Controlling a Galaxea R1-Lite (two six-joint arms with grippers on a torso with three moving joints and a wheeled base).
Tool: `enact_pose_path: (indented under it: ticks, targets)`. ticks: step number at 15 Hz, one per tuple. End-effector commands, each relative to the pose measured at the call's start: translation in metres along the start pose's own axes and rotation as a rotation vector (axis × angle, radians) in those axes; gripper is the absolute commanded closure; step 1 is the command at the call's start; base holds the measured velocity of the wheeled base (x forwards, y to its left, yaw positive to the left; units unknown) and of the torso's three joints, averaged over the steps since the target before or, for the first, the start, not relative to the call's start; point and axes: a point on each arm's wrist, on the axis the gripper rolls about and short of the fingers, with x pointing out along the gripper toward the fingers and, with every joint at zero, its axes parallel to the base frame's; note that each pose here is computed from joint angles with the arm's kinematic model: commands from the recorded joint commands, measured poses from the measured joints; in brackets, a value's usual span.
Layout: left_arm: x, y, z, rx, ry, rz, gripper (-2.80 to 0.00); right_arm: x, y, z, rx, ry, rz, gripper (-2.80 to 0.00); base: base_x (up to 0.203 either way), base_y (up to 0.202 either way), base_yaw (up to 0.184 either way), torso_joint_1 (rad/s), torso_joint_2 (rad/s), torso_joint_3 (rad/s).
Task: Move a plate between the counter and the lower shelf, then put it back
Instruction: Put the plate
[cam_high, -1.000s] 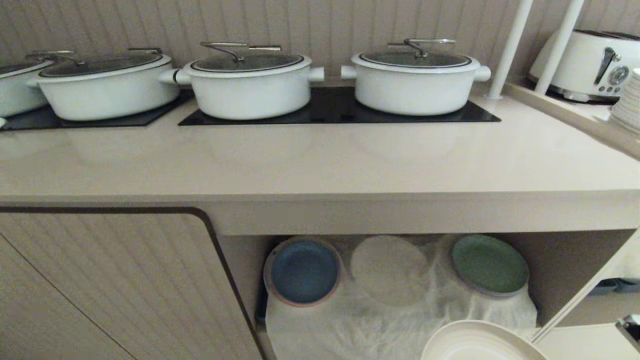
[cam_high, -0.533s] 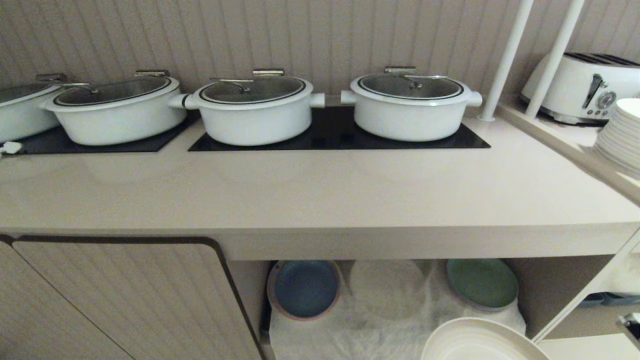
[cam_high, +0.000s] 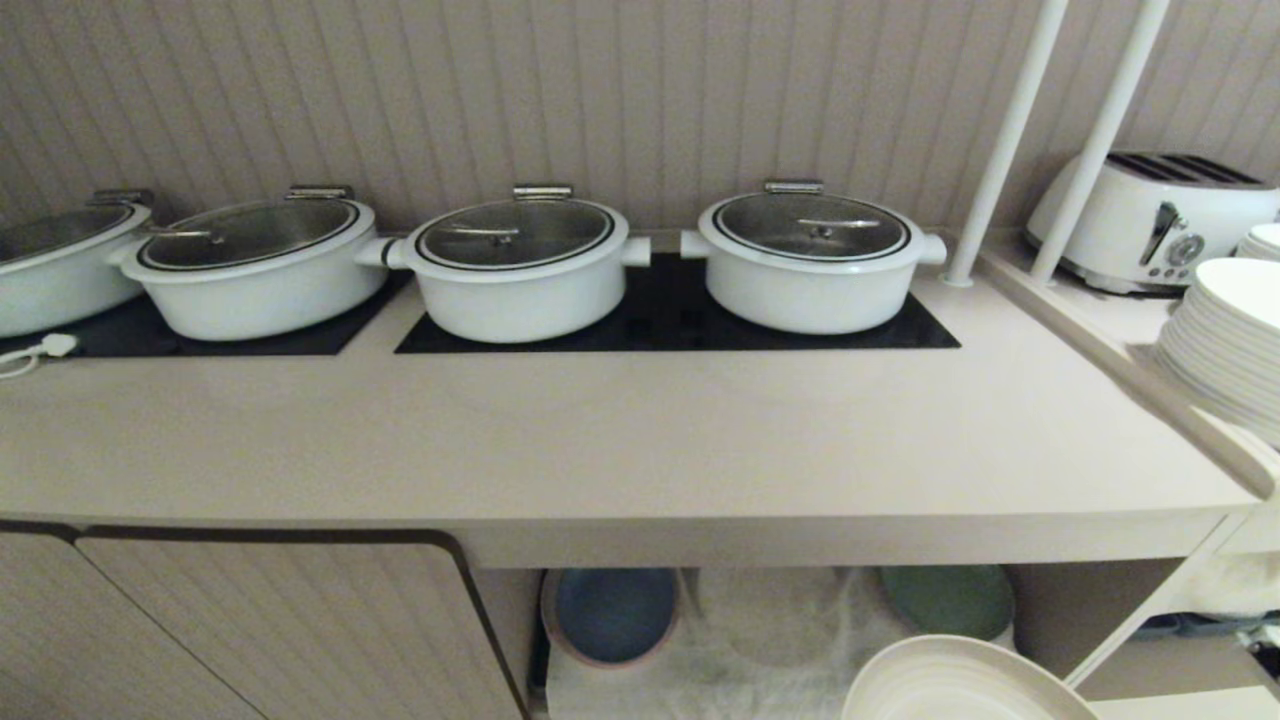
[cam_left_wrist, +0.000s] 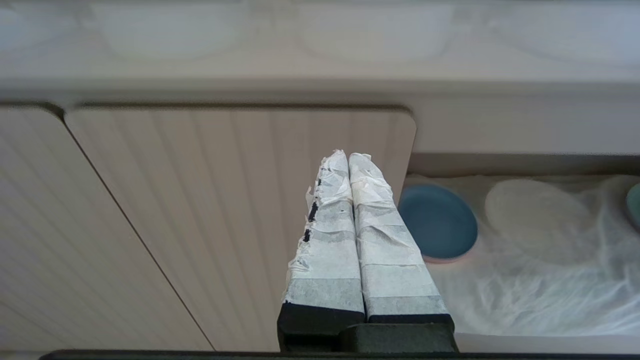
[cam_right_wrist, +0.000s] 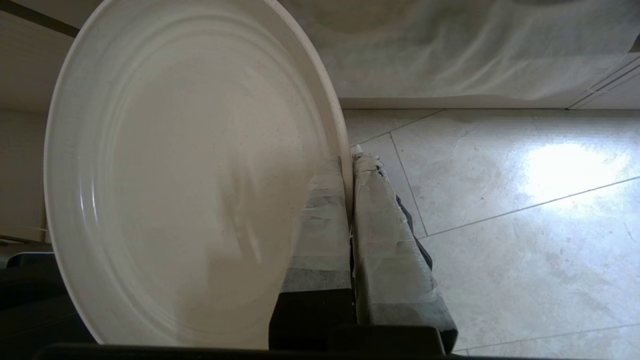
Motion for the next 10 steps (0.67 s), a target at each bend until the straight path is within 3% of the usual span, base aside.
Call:
enact_pose_path:
  ticks: [1, 10]
  targets:
    - [0.0, 0.0, 0.0, 0.0, 0.0, 0.0, 0.0, 0.0001, 0.0, 0.0001, 0.001, 0.001, 0.002, 0.0, 0.0, 0.0, 0.0, 0.246, -0.5, -0.269]
    - [0.0, 0.0, 0.0, 0.0, 0.0, 0.0, 0.0, -0.0002, 0.0, 0.0008, 0.001, -0.009, 0.002, 0.0, 0.0, 0.0, 0.0, 0.179, -0.36, -0.183]
